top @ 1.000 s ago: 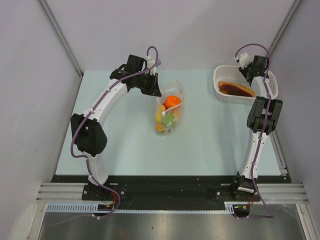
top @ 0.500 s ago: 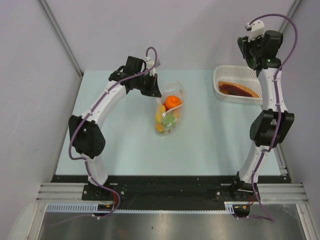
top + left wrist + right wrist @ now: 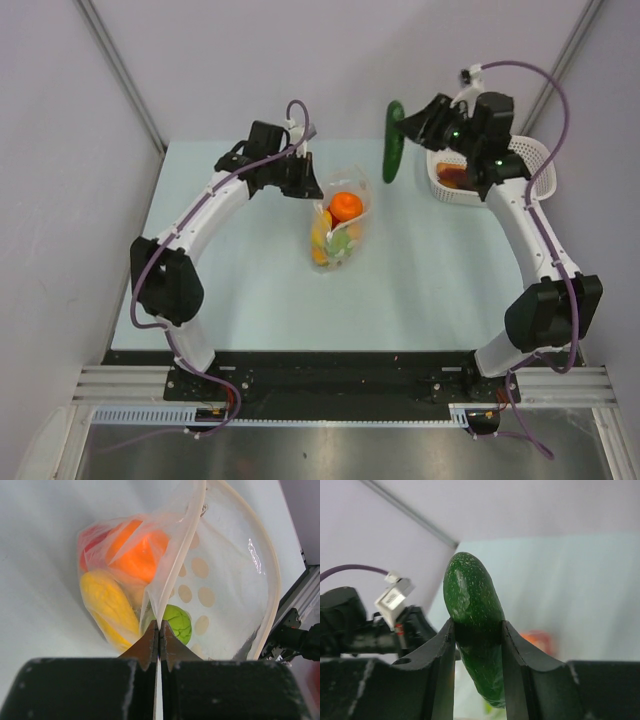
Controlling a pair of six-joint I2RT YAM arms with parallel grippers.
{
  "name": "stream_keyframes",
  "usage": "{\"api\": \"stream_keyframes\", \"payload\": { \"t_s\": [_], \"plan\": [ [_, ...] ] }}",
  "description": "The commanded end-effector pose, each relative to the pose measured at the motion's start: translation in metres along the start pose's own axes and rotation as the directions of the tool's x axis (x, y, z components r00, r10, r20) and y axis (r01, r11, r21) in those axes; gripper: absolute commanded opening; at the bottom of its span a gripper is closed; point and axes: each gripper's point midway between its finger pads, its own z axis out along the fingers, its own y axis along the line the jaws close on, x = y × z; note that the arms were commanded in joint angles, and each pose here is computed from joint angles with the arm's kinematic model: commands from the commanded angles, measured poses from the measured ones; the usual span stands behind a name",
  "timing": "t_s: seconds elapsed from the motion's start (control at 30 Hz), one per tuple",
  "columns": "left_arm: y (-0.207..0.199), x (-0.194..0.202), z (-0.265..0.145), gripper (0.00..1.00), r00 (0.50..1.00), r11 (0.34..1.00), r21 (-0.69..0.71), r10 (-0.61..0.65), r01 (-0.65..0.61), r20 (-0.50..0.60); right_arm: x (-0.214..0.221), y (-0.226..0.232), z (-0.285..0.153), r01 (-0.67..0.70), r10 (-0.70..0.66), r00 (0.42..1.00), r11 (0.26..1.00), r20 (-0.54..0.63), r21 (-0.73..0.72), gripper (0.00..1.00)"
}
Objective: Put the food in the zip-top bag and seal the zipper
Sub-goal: Pick up the fake vegetable from the bin, then place the fake vegetable in the zipper food storage bag.
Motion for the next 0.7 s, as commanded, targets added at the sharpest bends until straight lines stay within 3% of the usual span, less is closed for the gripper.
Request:
{"api": "stream_keyframes", "payload": {
  "t_s": [0.0, 0.17, 0.4, 0.67],
  "plan": [
    [-0.020, -0.018, -0.024, 0.00, 0.994, 1.000, 0.018, 0.018, -0.020, 0.105, 0.022, 0.075, 0.005, -0.258, 0.258, 0.966, 0.962, -0.010, -0.085, 0.00],
    [-0.021, -0.013, -0.028, 0.00, 0.994, 1.000, 0.014, 0.005, -0.006, 0.111, 0.060, 0.098, 0.016, -0.245, 0.243, 0.969, 0.969, -0.052, -0.023, 0.00],
    [-0.023, -0.009, -0.029, 0.00, 0.991, 1.000, 0.023, -0.016, 0.013, 0.131, 0.125, 0.094, 0.021, -0.207, 0.210, 0.967, 0.978, -0.147, 0.036, 0.00],
    [-0.024, -0.006, -0.031, 0.00, 0.989, 0.999, 0.028, -0.024, 0.020, 0.145, 0.143, 0.063, 0.025, -0.103, 0.118, 0.987, 0.987, -0.113, 0.126, 0.00]
  ]
}}
